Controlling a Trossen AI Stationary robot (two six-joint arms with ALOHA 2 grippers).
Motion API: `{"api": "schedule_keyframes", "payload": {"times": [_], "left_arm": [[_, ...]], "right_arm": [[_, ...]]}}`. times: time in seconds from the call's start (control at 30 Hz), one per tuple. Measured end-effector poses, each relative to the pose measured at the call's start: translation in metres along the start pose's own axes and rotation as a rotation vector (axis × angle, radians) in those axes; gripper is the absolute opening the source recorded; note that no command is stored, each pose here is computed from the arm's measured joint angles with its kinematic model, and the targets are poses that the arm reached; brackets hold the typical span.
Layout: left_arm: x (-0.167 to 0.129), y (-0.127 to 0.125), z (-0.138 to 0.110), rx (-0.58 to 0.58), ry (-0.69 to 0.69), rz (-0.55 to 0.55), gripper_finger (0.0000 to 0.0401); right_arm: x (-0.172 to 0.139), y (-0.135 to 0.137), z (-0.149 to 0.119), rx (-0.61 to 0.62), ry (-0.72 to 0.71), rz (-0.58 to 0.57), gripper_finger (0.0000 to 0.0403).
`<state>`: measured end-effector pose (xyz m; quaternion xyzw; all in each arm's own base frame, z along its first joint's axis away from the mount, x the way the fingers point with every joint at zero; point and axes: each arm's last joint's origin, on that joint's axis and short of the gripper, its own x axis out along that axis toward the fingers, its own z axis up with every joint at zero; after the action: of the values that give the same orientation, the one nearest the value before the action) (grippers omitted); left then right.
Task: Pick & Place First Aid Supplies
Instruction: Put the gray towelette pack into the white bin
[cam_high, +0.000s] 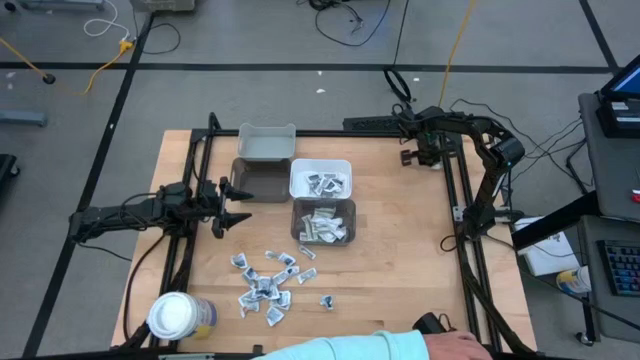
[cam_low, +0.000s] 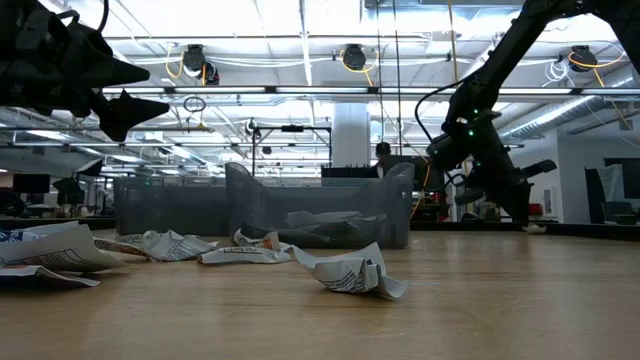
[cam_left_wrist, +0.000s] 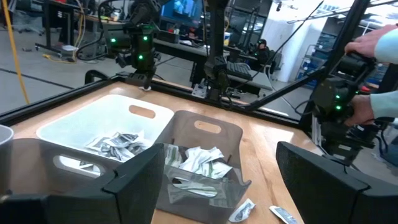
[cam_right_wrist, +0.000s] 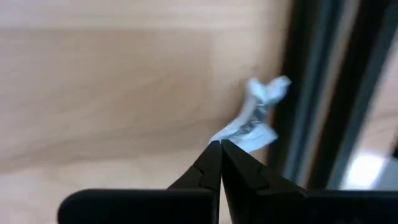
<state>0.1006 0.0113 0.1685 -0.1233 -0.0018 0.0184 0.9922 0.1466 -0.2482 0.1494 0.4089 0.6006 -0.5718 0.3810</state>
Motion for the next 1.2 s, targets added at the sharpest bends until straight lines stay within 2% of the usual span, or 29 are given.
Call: {"api": "schedule_keyframes", "payload": {"times": [0.07, 0.4, 0.67, 0.8, 0.97, 1.1, 1.2], "left_arm": [[0.0, 0.0, 0.0, 0.0, 0.0, 0.0, 0.031], [0.0, 0.0, 0.0, 0.0, 0.0, -0.001, 0.031], [0.0, 0.0, 0.0, 0.0, 0.0, -0.003, 0.031], [0.0, 0.0, 0.0, 0.0, 0.002, -0.01, 0.031], [0.0, -0.001, 0.0, 0.0, 0.007, -0.028, 0.031], [0.0, -0.001, 0.0, 0.0, 0.009, -0.036, 0.031], [0.0, -0.001, 0.0, 0.0, 0.009, -0.036, 0.031]], "right_arm": [[0.0, 0.002, 0.001, 0.006, 0.007, 0.038, 0.0016], [0.0, 0.002, 0.001, 0.011, 0.003, 0.029, 0.0115], [0.002, -0.002, 0.0, 0.019, -0.04, -0.069, 0.0154], [0.005, -0.001, -0.003, -0.009, -0.035, -0.079, 0.0148], [0.009, 0.001, -0.005, -0.016, -0.066, -0.113, 0.0119], [0.012, 0.004, -0.009, -0.031, -0.073, -0.121, 0.0081], [0.015, 0.006, -0.012, -0.049, -0.081, -0.13, 0.0038]]}}
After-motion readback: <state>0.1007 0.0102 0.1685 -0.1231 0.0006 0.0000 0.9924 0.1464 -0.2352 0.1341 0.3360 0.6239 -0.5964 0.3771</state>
